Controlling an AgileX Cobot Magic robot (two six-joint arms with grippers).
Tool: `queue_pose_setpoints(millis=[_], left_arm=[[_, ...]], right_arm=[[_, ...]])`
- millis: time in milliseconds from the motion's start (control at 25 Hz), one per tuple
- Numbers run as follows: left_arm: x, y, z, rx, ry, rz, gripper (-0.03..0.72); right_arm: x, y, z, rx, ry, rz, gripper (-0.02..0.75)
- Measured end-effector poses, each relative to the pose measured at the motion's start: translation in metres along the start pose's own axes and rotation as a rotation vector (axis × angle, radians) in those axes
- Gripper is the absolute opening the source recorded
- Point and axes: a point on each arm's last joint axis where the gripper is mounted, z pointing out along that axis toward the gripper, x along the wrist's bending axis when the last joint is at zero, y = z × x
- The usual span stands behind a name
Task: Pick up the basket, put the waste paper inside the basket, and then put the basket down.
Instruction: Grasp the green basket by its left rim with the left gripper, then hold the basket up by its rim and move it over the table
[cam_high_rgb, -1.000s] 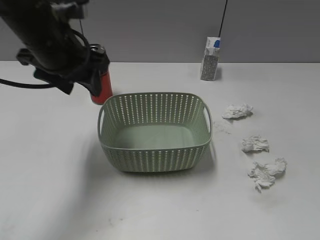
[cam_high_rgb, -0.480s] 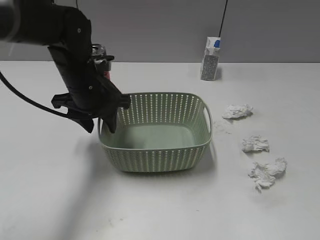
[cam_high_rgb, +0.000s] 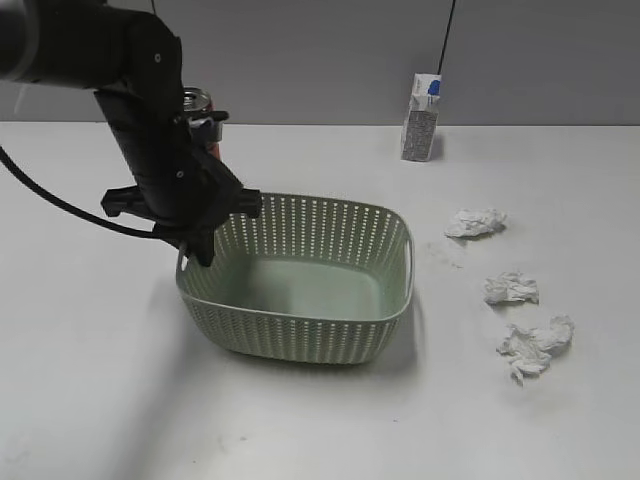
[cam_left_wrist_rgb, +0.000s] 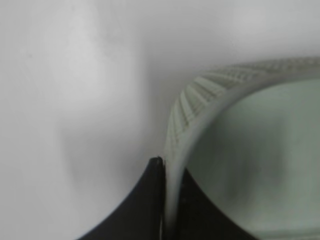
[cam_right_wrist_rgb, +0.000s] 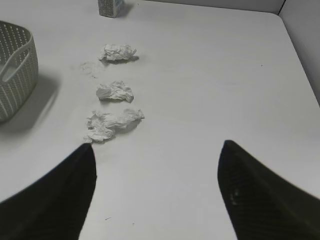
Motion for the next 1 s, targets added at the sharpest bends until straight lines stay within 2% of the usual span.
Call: queue_pose_setpoints(millis=[120,320,440,560,760,1000], left_arm=[[-0.001,-0.002,-0.015,-0.021,0.007,0.016,0.0],[-0.002,-0.006,-0.06,-0.143,0.004,0.047,0.0],[0.001,-0.005,-0.074,-0.195,-0.009,0.015,0.0],[0.004,-0.004,-0.074,-0.202,-0.007,-0.005,0.0],[0.004,-0.002,-0.075,-0.22,-0.009,-0.005,0.0],[0.005,0.0,-0.071,-0.22,-0.002,-0.003,0.0]], right_arm=[[0.0,0.0,0.0,0.0,0.0,0.001,0.575],[0.0,0.005,0.0,-0.01,0.0,0.001,0.575],[0.0,0.022,0.005,-0.008,-0.001,0.002,0.575],[-0.001,0.043,0.018,0.047,-0.002,0.005,0.575],[0.002,0.084,0.059,0.174,0.033,0.053,0.575],[0.009,0.122,0.155,0.377,0.128,0.131,0.565]])
